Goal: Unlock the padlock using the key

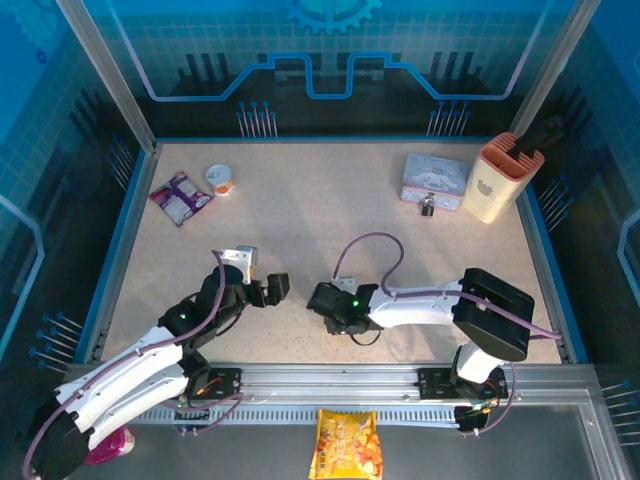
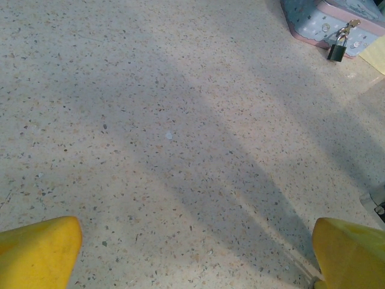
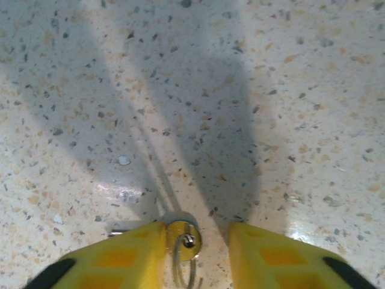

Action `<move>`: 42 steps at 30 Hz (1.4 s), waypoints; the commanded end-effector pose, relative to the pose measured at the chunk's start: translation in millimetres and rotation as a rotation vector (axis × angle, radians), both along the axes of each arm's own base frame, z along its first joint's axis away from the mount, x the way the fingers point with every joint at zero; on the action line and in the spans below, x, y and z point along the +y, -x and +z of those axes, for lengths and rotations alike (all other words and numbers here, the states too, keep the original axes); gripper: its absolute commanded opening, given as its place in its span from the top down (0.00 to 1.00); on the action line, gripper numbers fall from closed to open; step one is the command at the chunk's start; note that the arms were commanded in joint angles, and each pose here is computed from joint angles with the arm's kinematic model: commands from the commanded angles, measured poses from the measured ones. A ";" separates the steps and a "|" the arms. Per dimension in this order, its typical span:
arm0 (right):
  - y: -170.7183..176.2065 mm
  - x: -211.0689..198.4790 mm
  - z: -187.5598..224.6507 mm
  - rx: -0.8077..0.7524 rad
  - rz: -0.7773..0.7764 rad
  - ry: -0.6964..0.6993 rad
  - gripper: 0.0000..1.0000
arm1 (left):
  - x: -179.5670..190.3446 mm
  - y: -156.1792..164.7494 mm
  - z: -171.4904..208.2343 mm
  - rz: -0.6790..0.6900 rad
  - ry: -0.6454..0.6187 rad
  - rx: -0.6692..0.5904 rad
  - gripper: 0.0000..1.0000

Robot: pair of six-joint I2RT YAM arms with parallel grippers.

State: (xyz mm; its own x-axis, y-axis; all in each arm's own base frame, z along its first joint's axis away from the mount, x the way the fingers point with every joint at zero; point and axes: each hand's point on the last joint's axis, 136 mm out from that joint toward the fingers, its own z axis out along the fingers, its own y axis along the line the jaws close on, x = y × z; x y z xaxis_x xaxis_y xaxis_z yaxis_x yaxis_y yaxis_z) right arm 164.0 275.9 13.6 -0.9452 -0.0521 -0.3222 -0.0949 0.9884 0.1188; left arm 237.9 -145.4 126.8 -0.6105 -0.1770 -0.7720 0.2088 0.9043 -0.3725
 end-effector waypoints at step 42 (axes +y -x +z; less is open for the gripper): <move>-20.6 -97.0 37.5 -0.140 -0.301 -0.383 1.00 | -70.7 -17.9 -12.3 0.039 0.307 0.411 0.01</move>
